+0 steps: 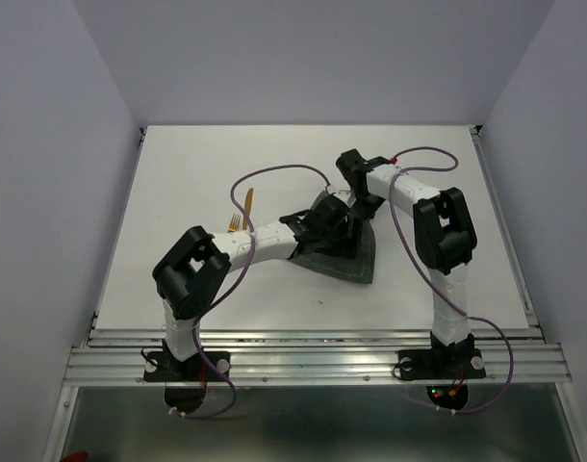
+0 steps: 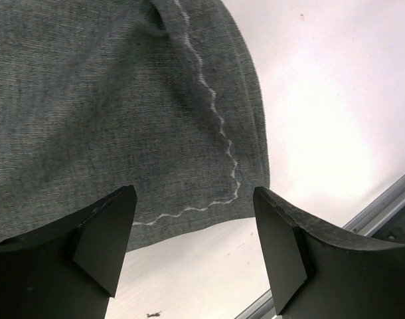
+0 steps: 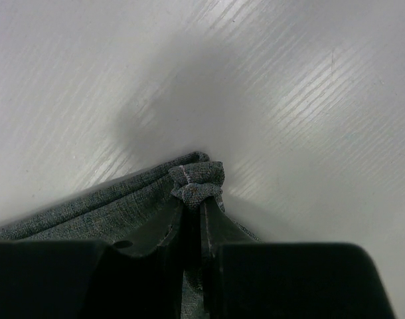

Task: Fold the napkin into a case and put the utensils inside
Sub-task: Fold the lower triangle-folded napkin at the center of the board.

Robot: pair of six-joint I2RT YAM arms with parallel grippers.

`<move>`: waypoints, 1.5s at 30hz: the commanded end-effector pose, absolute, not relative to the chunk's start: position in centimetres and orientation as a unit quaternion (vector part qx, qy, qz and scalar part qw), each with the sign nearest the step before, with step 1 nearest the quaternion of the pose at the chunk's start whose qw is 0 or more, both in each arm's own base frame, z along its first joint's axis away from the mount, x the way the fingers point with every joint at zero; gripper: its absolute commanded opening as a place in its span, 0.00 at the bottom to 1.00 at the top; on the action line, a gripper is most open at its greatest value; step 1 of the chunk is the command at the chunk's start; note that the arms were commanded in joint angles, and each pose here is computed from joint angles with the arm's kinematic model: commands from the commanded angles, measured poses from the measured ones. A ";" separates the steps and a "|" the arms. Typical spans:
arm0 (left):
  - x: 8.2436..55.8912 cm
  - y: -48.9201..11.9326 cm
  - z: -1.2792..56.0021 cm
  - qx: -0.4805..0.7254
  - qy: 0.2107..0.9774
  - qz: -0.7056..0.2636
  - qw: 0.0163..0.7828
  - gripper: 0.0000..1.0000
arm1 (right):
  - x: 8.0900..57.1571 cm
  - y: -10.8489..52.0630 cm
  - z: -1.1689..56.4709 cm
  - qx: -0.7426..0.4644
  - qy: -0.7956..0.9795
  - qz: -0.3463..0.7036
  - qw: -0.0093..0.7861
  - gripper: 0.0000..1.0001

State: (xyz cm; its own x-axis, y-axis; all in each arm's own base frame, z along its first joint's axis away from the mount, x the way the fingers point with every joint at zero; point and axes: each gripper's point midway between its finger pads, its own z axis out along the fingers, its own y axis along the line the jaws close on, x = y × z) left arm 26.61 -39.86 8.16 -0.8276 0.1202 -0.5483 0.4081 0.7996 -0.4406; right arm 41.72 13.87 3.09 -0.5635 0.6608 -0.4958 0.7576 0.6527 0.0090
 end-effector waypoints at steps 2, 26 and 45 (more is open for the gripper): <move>26.8 -41.0 9.9 0.140 0.897 -0.266 0.324 0.83 | 36.4 13.4 -1.7 0.393 0.903 -0.134 0.110 0.01; 25.8 -45.3 7.7 0.237 0.888 -0.194 0.343 0.85 | 33.3 10.7 -2.7 0.495 0.861 -0.110 0.048 0.01; 28.2 -45.4 5.3 0.225 0.904 -0.121 0.343 0.27 | 33.1 10.1 -3.2 0.490 0.863 -0.118 0.048 0.01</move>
State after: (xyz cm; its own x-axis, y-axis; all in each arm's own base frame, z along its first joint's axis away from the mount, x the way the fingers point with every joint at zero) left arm 26.90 -45.18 3.07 -0.6957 0.3440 -0.6306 0.5026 0.8603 -0.0852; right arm 40.46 12.19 2.75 -0.4229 0.8673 -0.2628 0.8666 0.4718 0.1626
